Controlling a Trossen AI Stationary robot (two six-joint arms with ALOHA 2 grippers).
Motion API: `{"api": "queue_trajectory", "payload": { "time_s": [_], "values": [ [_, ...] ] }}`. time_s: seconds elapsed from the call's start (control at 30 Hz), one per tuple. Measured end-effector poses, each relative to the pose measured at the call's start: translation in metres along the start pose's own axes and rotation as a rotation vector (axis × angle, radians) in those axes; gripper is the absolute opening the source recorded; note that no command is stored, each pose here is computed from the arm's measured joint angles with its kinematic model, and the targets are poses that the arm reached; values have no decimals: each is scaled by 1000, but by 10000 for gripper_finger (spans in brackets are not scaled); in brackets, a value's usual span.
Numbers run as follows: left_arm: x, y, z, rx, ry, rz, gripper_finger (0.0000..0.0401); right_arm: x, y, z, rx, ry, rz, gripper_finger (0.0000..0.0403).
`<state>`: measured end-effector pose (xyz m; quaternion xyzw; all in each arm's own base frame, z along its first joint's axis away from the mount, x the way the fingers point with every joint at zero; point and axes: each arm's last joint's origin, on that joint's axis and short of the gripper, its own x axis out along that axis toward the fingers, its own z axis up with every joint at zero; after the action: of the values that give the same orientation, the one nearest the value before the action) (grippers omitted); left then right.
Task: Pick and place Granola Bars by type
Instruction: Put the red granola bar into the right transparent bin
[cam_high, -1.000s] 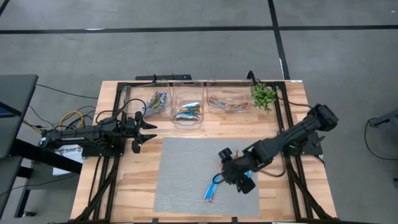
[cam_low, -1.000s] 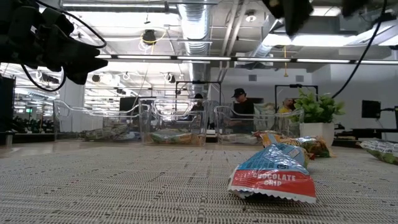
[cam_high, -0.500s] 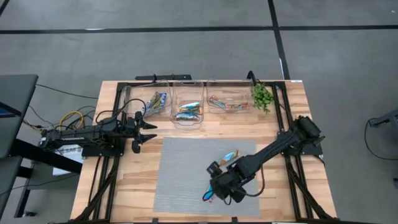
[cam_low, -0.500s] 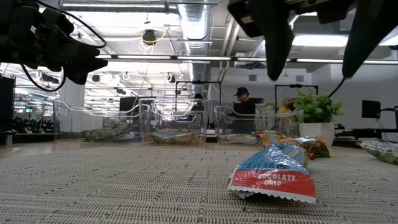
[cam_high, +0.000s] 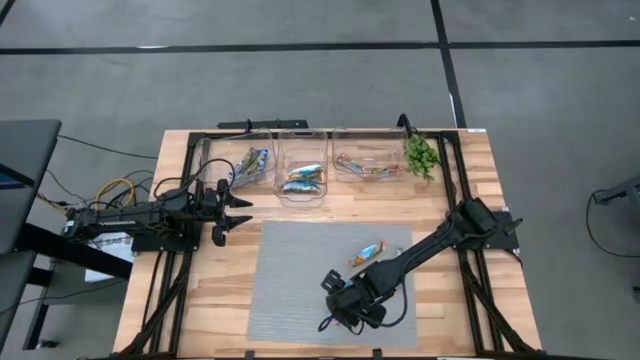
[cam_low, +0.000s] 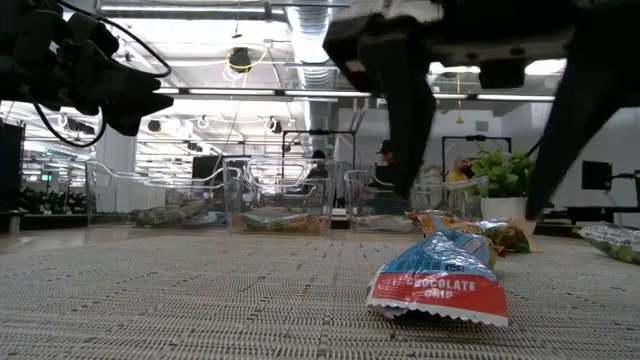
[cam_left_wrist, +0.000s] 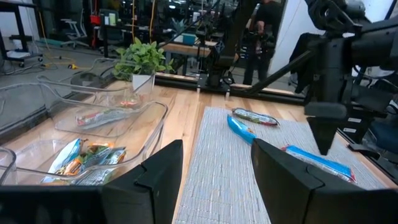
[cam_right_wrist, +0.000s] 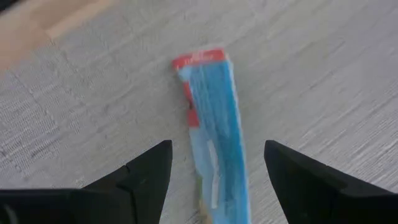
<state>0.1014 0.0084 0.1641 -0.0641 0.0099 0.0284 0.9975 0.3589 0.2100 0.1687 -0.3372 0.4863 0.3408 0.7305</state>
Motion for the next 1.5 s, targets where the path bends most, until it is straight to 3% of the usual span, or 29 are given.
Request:
{"api": "queue_trajectory", "payload": {
  "time_s": [0.47,0.6,0.73,0.93,1.13,1.37,1.5],
  "values": [
    [0,0,0,0,0,1,183,35,-9,-3,10,15,-34,241],
    [0,0,0,0,0,1,183,35,-9,-4,10,18,-30,196],
    [0,0,0,0,0,0,183,35,-8,-4,11,19,-29,123],
    [0,0,0,0,0,0,183,29,-12,-3,107,-5,-52,38],
    [0,0,0,0,0,0,183,-15,-31,5,338,-188,-132,11],
    [0,0,0,0,0,0,183,-94,-73,4,713,-575,-230,16],
    [0,0,0,0,0,0,183,-133,-96,-5,856,-785,-280,23]
  ]
}}
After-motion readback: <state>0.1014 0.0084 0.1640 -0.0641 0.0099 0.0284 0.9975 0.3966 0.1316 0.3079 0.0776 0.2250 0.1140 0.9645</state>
